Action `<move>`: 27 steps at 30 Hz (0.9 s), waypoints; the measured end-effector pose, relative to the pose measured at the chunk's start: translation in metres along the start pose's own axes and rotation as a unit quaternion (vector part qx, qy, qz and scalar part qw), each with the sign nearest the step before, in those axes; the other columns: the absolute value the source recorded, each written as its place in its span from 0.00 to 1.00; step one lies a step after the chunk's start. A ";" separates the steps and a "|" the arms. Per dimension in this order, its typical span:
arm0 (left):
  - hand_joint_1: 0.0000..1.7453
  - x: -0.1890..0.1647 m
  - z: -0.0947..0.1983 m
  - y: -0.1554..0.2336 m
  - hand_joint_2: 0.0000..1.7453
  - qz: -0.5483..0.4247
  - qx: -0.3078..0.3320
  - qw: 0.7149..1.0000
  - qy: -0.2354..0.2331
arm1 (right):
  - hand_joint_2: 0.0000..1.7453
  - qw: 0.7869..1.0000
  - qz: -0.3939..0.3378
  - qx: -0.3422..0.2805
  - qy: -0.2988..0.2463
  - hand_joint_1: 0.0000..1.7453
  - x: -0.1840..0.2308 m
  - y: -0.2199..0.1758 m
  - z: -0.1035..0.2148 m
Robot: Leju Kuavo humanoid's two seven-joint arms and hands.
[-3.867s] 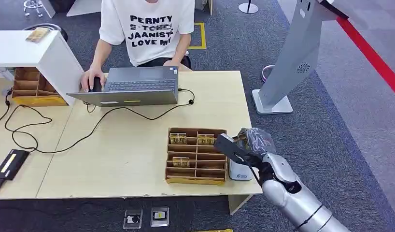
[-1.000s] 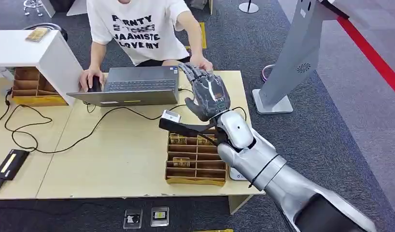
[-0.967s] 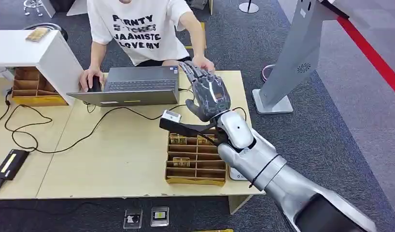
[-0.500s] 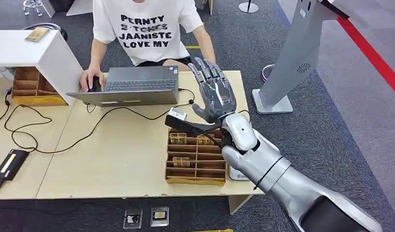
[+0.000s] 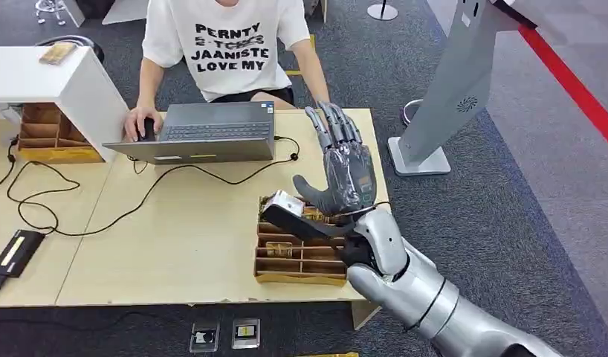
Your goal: Pass the card to the sensor for recognition and then transmit it.
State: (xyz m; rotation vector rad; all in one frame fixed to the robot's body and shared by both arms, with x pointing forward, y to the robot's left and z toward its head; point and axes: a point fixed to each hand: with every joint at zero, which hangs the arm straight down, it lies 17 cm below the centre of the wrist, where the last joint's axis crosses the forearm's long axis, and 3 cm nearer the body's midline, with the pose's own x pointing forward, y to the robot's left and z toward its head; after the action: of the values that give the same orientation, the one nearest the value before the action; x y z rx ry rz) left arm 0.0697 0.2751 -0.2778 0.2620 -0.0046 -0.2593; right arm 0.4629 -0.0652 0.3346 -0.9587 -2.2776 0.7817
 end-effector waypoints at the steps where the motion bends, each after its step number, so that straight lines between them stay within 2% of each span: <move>1: 0.00 -0.001 0.000 0.000 0.00 0.003 0.000 1.000 0.002 | 1.00 1.000 -0.006 -0.003 0.003 0.00 0.000 -0.004 0.005; 7: 0.00 -0.004 -0.001 -0.001 0.00 0.005 -0.001 1.000 0.004 | 1.00 0.999 -0.029 -0.018 0.011 0.00 0.008 -0.026 0.033; 15: 0.00 -0.006 -0.001 -0.002 0.00 0.007 -0.002 1.000 0.005 | 1.00 0.999 -0.033 -0.005 0.030 0.02 0.005 -0.036 0.062; 16: 0.00 -0.006 -0.001 -0.002 0.00 0.007 -0.002 1.000 0.005 | 1.00 0.999 -0.029 0.001 0.036 0.06 0.002 -0.035 0.066; 18: 0.00 -0.005 0.000 -0.002 0.00 0.006 -0.002 1.000 0.004 | 1.00 0.998 -0.024 0.012 0.048 0.28 -0.003 -0.032 0.076; 20: 0.00 -0.004 0.000 -0.002 0.00 0.003 -0.002 1.000 0.002 | 1.00 0.998 -0.016 0.021 0.057 0.44 -0.008 -0.031 0.085; 21: 0.00 -0.004 0.000 -0.002 0.00 0.002 -0.002 1.000 0.000 | 1.00 0.998 -0.012 0.025 0.062 0.74 -0.009 -0.030 0.089; 22: 0.00 -0.004 0.000 -0.002 0.00 0.002 -0.002 1.000 -0.001 | 1.00 0.997 -0.008 0.030 0.064 0.88 -0.010 -0.029 0.093; 23: 0.00 -0.003 0.000 -0.002 0.00 0.001 -0.003 1.000 -0.002 | 1.00 0.997 -0.003 0.035 0.066 0.88 -0.011 -0.028 0.097; 24: 0.00 -0.003 0.000 -0.002 0.00 0.001 -0.003 1.000 -0.003 | 1.00 0.997 -0.001 0.039 0.070 0.93 -0.012 -0.028 0.100; 27: 0.00 -0.002 0.000 -0.003 0.00 -0.003 -0.005 1.000 -0.007 | 1.00 0.995 0.002 0.052 0.082 0.92 -0.015 -0.025 0.112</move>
State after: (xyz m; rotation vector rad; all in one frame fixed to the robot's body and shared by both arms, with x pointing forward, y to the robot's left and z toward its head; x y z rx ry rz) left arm 0.0670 0.2731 -0.2787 0.2510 -0.0155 -0.2675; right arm 0.3860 -0.1244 0.2711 -0.9451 -2.0749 0.7854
